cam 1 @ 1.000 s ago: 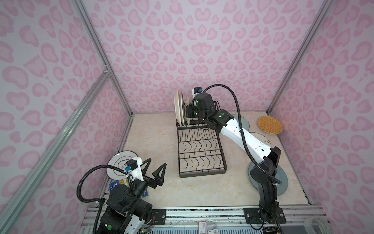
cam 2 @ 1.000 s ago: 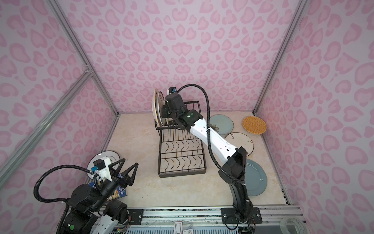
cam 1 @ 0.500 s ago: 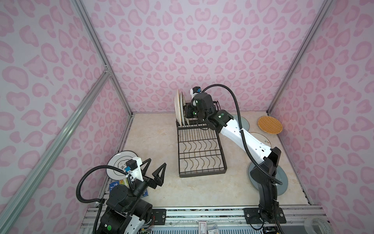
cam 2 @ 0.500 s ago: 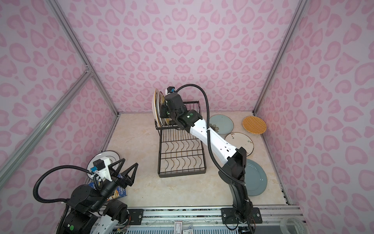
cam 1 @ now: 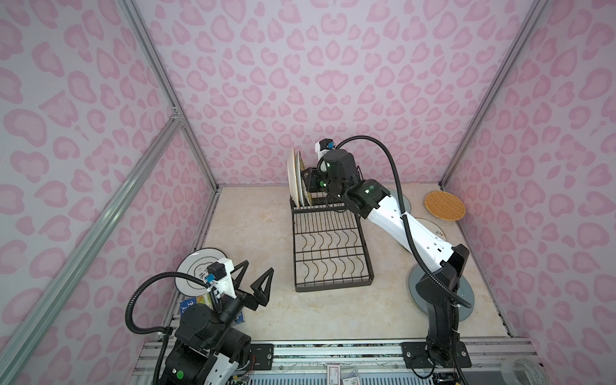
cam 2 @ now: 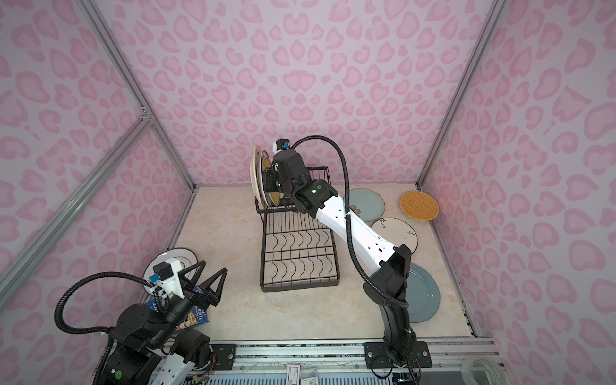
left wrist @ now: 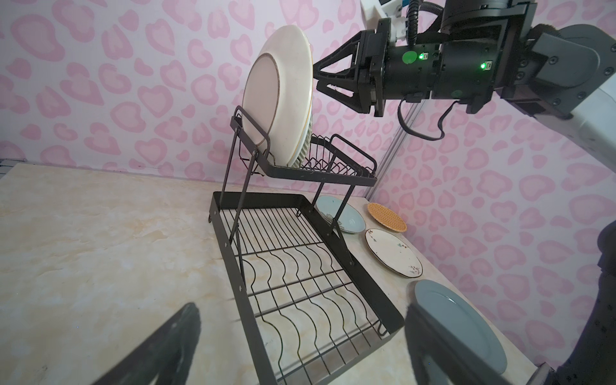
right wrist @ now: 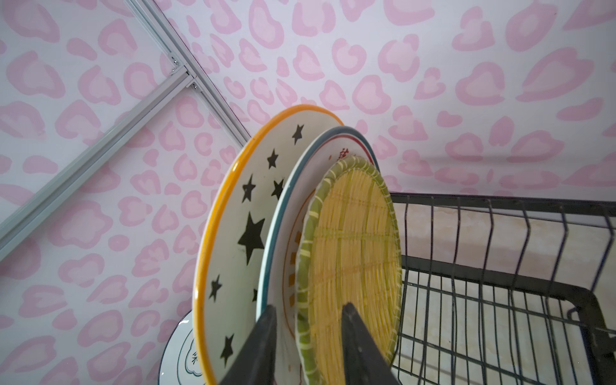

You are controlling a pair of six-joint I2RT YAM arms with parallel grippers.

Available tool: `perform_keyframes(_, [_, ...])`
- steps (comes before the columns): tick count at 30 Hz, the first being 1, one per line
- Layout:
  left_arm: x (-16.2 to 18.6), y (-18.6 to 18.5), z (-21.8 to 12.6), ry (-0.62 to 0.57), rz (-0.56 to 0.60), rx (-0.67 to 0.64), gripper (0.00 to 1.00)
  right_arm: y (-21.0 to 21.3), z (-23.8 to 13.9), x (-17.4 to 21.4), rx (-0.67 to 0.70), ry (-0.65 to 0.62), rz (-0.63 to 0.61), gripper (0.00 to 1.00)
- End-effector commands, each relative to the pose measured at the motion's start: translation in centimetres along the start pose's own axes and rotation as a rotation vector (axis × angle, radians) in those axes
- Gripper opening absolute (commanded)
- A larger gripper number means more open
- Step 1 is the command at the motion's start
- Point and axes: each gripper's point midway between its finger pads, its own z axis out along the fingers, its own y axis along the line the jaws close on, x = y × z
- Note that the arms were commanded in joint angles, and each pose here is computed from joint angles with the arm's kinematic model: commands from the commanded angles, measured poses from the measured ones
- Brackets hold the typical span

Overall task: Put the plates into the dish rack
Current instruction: 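Open the right gripper and withdraw it down to the rack's near corner, then move the left gripper to the white green-rimmed plate's rim beside the book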

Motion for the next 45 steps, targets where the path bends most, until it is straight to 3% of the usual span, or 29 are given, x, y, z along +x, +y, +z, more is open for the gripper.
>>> perform_keyframes(1, [-0.4,0.0,0.0,-0.019,-0.001,-0.003,0.97,0.7,-0.6,-0.9,-0.027,-0.025,-0.003,0.35])
perform_keyframes(6, [-0.4,0.2,0.0,-0.017,-0.003,-0.014,0.97,0.5,-2.7,-2.0,-0.021,-0.051,-0.031,0.40])
perform_keyframes(14, [-0.3,0.9,0.1,-0.008,-0.016,-0.058,0.97,-0.6,-8.6,-2.1,-0.042,-0.120,-0.081,0.57])
perform_keyframes(21, [0.0,2.0,0.2,0.024,-0.033,-0.126,0.97,-2.8,-14.2,0.2,-0.062,-0.151,-0.105,0.68])
perform_keyframes(26, [0.4,3.1,0.1,0.074,-0.049,-0.208,0.97,-5.4,-16.7,4.9,-0.043,-0.097,-0.135,0.77])
perform_keyframes(34, [1.7,7.4,0.1,0.178,-0.086,-0.500,0.97,-8.8,-19.4,11.0,-0.026,-0.039,-0.134,0.86])
perform_keyframes(39, [4.6,9.8,1.4,0.301,-0.119,-0.668,0.97,-9.9,-20.1,14.1,-0.024,0.003,-0.128,0.97])
perform_keyframes(42, [6.5,11.2,2.8,0.387,-0.155,-0.742,0.97,-10.2,-20.3,15.5,-0.024,0.030,-0.139,0.97])
perform_keyframes(45, [7.2,14.4,2.7,0.440,-0.183,-0.925,0.97,-10.4,-20.3,16.7,-0.041,0.049,-0.133,0.97])
